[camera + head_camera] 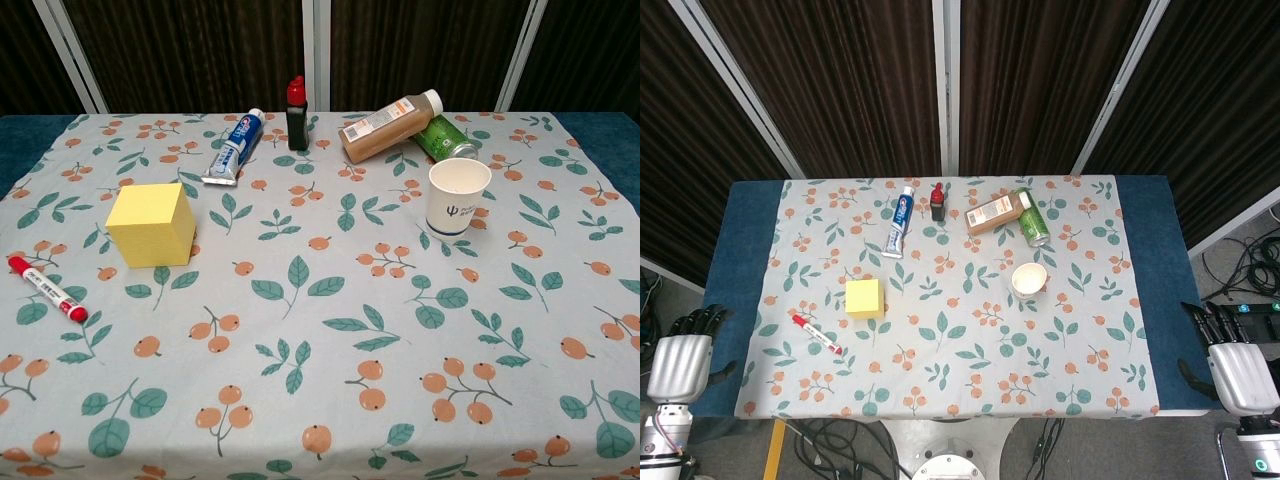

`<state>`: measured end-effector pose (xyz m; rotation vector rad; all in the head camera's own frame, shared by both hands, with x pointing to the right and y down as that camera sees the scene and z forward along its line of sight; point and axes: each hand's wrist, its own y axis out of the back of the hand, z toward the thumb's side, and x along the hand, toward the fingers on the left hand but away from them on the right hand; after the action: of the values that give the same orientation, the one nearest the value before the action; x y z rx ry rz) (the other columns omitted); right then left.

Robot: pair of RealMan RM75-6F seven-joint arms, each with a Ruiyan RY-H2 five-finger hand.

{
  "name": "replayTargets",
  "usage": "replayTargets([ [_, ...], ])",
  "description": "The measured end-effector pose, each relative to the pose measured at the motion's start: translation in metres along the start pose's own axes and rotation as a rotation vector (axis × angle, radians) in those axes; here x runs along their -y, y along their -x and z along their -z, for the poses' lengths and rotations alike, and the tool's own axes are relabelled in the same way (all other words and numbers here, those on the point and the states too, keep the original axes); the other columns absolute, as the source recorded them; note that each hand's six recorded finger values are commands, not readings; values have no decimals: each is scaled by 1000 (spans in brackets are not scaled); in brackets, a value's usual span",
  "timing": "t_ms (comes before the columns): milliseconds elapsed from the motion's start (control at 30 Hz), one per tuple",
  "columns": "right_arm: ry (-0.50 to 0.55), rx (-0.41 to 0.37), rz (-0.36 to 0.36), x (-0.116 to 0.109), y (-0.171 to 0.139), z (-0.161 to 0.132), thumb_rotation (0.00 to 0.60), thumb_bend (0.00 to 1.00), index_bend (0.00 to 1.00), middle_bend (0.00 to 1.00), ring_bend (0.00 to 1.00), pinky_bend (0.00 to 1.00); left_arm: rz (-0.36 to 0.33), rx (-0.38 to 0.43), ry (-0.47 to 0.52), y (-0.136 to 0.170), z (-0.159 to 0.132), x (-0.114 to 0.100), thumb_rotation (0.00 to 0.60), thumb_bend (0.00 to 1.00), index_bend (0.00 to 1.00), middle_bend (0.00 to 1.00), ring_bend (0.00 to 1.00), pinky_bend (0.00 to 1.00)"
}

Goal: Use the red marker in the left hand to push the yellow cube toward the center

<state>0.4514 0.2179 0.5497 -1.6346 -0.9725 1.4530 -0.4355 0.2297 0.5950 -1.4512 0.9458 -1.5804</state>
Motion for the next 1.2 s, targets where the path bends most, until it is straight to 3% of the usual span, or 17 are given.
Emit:
replayTargets([
  [267, 1, 6, 16, -3, -4, 1, 600, 272, 35, 118, 0, 0, -12, 37, 2, -5, -3, 0, 600, 167, 328, 340, 232, 280],
  [567, 7, 10, 35, -8, -6, 3, 600, 270, 36, 118, 0, 0, -33, 226, -12, -39, -34, 0, 600, 167, 377, 398, 233, 280],
  [833, 13, 17, 37, -9, -7, 6, 600, 272, 36, 118, 0, 0, 40, 448, -105, -73, -76, 27, 600, 187, 409, 401, 233, 280],
  [1200, 23, 26, 24, -6, -6, 8, 600, 272, 36, 119, 0, 0, 153, 575, -254, -92, -104, 69, 600, 253, 440, 401, 233, 280],
])
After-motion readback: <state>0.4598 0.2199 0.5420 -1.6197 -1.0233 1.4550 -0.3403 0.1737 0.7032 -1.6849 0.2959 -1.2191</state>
